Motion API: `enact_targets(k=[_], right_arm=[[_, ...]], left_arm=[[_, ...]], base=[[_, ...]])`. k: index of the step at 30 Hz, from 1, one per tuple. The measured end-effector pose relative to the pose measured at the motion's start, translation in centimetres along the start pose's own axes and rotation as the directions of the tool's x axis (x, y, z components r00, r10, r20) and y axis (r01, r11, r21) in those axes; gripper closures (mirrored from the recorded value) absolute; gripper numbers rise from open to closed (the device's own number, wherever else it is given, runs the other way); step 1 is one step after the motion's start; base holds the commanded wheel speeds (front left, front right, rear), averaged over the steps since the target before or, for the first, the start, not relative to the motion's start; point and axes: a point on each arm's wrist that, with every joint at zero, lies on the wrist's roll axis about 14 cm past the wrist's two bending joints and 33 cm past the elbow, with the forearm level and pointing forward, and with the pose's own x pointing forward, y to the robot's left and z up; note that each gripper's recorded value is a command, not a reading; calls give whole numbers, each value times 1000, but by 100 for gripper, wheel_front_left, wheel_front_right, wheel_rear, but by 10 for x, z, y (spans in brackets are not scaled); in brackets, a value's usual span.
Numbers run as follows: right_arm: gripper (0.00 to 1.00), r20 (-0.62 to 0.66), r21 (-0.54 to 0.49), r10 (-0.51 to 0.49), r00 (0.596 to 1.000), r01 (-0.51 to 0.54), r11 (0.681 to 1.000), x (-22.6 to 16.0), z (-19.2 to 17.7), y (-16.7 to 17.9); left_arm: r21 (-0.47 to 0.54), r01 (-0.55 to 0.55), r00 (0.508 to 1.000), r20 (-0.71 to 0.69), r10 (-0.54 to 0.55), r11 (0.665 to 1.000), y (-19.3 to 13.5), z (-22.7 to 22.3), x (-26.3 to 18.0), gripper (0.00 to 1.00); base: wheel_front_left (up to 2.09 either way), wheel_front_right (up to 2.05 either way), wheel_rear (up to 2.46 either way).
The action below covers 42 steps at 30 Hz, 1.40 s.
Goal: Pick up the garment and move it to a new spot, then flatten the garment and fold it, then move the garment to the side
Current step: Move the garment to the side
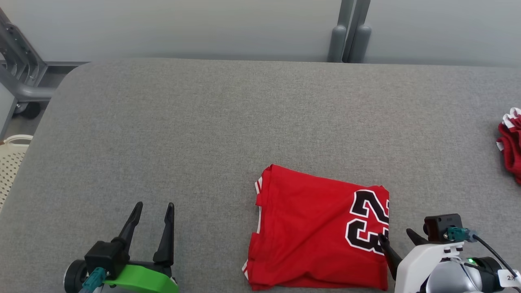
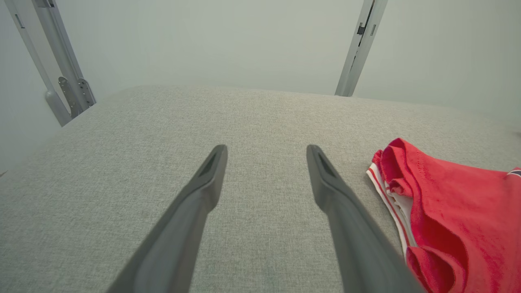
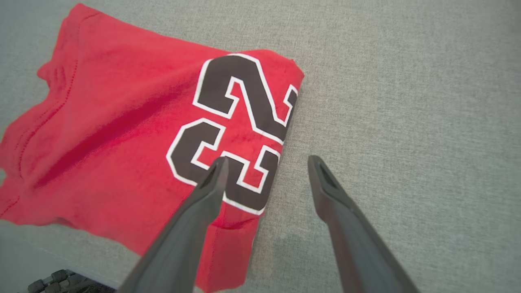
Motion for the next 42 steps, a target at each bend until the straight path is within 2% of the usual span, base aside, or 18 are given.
enact_targets(k=[8,17,18,19,21,22,23,24,36,42], right_arm=[[0,-45,49,35,998,-33,998,21,-18,5],[0,-104,54,62,993,-57,997,33,-40,13],[7,-105,57,59,993,-53,997,34,-41,12],[38,-108,58,57,993,-51,997,35,-42,12],[77,-112,57,54,992,-48,997,36,-43,10],[85,-113,57,51,992,-45,997,37,-43,10],[98,-114,56,48,992,-42,998,37,-44,9],[100,-115,56,45,992,-39,998,37,-44,7],[100,-93,45,9,996,-5,999,38,-39,-2],[100,-45,-54,-79,996,76,996,39,-5,-26]], left_arm=[[6,-1,1000,-12,2,1000,3,-3,3,0],[4,-7,1000,-30,7,1000,4,-8,2,0],[4,-6,999,-31,6,1000,4,-8,2,0],[4,-5,999,-33,5,1000,4,-9,2,0],[4,-2,999,-34,2,1000,3,-9,2,0],[4,-1,999,-34,1,1000,3,-9,2,0],[4,1,999,-35,0,1000,2,-9,2,0],[3,1,999,-34,-1,1000,2,-9,2,0],[5,1,1000,-25,-1,1000,3,-6,2,0],[2,25,1000,-13,-25,1000,-5,-3,10,0]], base=[[0,0,0],[0,0,0],[0,0,0],[0,0,0],[0,0,0],[0,0,0],[0,0,0],[0,0,0],[0,0,0],[0,0,0]])
